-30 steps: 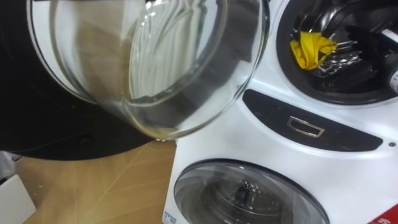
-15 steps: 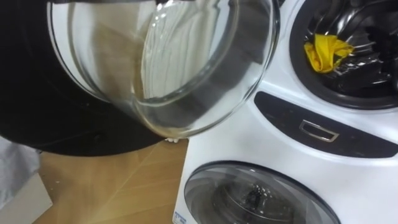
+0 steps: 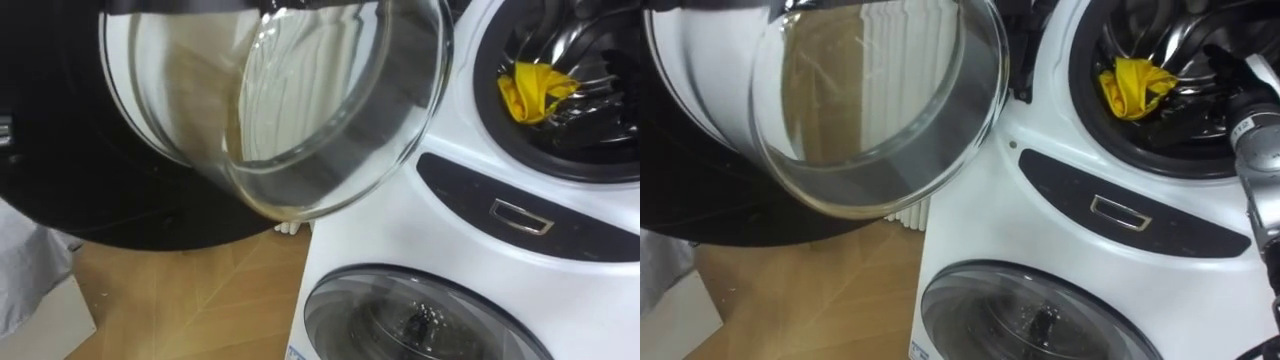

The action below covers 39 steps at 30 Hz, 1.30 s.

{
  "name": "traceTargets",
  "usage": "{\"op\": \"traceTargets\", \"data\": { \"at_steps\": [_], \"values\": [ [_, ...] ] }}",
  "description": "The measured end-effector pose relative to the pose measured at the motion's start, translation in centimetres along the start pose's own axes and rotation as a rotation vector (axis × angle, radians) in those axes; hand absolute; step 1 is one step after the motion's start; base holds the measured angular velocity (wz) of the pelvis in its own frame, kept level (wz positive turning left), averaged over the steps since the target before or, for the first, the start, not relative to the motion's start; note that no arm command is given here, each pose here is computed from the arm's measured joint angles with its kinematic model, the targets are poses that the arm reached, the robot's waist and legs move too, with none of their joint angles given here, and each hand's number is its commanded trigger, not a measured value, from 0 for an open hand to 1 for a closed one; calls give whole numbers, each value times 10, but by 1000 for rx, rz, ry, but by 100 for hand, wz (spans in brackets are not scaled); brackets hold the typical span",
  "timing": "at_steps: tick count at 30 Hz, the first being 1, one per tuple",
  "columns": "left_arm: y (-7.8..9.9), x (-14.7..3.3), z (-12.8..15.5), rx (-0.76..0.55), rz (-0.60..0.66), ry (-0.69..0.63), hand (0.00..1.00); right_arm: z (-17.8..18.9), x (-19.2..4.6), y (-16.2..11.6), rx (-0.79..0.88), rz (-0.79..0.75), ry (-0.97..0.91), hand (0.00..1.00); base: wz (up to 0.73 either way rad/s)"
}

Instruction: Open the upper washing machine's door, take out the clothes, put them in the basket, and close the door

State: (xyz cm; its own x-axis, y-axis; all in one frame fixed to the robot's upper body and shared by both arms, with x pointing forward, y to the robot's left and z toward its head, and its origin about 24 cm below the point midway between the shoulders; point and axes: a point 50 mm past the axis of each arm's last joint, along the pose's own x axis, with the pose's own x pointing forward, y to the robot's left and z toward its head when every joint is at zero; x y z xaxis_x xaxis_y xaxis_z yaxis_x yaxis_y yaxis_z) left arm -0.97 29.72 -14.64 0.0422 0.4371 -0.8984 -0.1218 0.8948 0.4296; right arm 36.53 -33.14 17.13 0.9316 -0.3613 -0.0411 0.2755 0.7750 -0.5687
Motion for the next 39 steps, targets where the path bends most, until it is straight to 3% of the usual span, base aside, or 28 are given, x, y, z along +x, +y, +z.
{"op": "traceTargets", "data": {
  "at_steps": [9, 19, 32, 39],
  "values": [
    [3, 0, 1, 1, 8, -8, 0, 10, 2, -2, 89, -2, -30, 0, 1],
    [4, 0, -2, 3, 9, 0, 0, 13, 2, -2, 83, 3, -34, 0, 3],
    [4, 0, 5, 3, 7, -20, 0, 14, 3, 1, -147, -8, -35, 0, 0],
    [4, 0, 13, 2, 3, -45, 0, 8, 3, 1, -181, -1, -9, 0, 0]
  ]
}}
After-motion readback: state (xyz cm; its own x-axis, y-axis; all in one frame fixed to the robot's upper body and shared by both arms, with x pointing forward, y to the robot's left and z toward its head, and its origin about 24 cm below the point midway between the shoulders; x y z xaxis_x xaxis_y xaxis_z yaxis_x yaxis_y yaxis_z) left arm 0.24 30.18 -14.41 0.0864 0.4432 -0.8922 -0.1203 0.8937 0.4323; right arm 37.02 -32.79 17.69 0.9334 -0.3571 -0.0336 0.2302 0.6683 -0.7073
